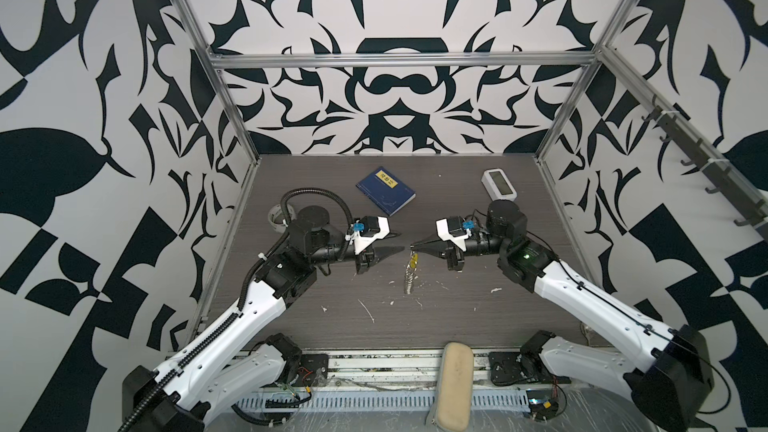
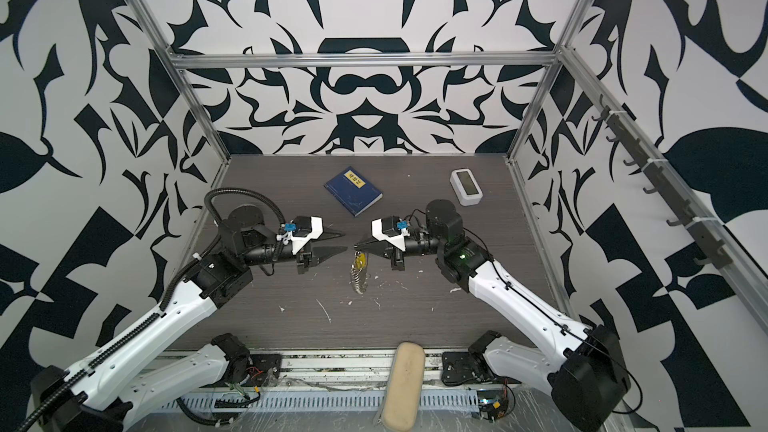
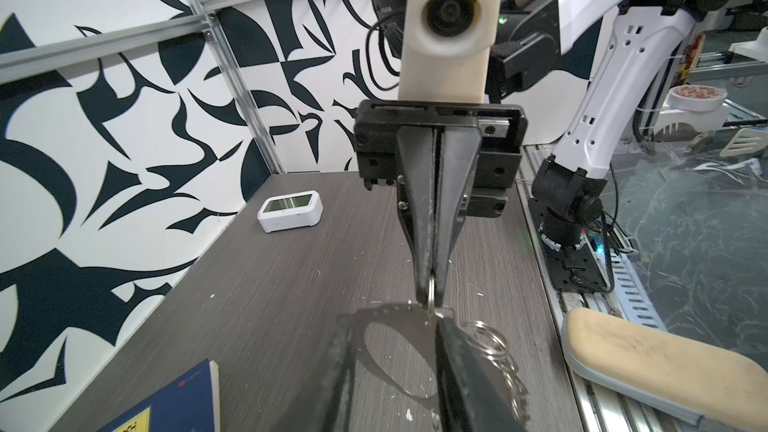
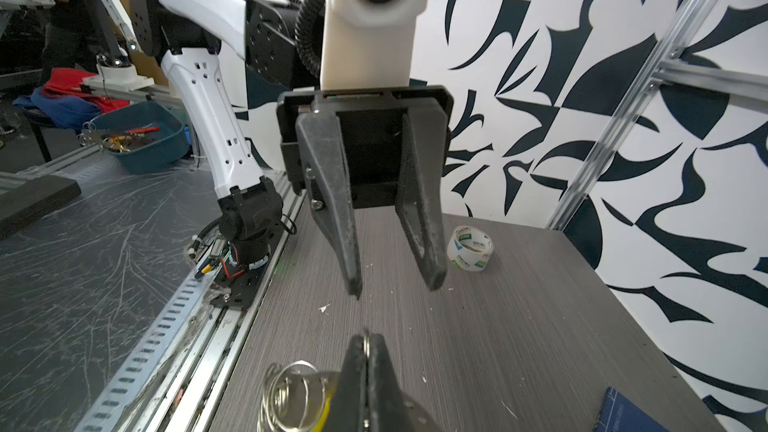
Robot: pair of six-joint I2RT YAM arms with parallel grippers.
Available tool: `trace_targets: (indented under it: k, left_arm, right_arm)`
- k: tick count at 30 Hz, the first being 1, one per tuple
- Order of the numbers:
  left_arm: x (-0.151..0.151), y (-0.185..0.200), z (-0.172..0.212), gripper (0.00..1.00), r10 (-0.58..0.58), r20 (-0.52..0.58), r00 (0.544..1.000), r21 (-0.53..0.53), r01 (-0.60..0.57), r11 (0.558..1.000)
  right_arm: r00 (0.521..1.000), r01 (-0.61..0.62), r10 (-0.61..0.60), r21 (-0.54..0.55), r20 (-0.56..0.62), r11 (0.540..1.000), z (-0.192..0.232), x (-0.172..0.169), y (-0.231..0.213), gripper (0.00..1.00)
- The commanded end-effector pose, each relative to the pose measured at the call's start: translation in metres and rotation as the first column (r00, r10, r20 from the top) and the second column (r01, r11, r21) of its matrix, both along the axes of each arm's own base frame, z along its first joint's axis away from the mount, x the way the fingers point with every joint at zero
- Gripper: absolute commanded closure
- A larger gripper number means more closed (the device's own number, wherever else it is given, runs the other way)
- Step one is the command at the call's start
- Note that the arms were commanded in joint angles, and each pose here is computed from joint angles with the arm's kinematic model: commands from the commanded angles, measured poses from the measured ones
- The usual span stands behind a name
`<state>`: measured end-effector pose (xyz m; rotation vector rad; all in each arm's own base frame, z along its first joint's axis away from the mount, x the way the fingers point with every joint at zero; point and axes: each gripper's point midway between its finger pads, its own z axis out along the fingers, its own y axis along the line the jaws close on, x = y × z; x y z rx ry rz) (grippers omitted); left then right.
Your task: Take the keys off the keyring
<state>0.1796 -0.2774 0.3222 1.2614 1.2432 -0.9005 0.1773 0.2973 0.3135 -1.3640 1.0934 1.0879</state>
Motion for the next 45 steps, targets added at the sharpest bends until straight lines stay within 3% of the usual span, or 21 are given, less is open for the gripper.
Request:
trace_targets:
  k: [1,10,18,28,45]
  left_arm:
    - [-0.006,0.003,0.011,0.64,-0.035,-0.019,0.999,-0.068,0.033,0.997]
    - [-0.007,-0.002,0.018,0.67,-0.074,-0.009,0.997,-0.094,0.073,0.993]
    - [-0.002,-0.005,0.025,0.7,-0.074,0.008,0.997,-0.111,0.074,0.991]
    - [0.015,0.0,0.045,0.75,-0.029,-0.082,0.996,-0.184,0.013,0.983]
    - [0.013,-0.013,0.058,0.84,-0.161,-0.094,0.983,-0.224,0.136,0.965]
  right_arm:
    - [0.996,-0.005,-0.011,0.169,0.091,0.986,0.046,-0.005,-0.003,1.0]
    - [0.996,0.033,-0.06,0.362,0.064,0.932,0.072,0.007,-0.006,1.0]
    - [0.999,0.015,-0.026,0.465,0.018,0.885,0.083,0.013,-0.007,1.0]
    - [1.0,0.004,-0.008,0.477,0.007,0.879,0.088,0.013,-0.007,1.0]
    - [1.0,-0.007,0.009,0.47,-0.003,0.883,0.087,0.012,-0.006,1.0]
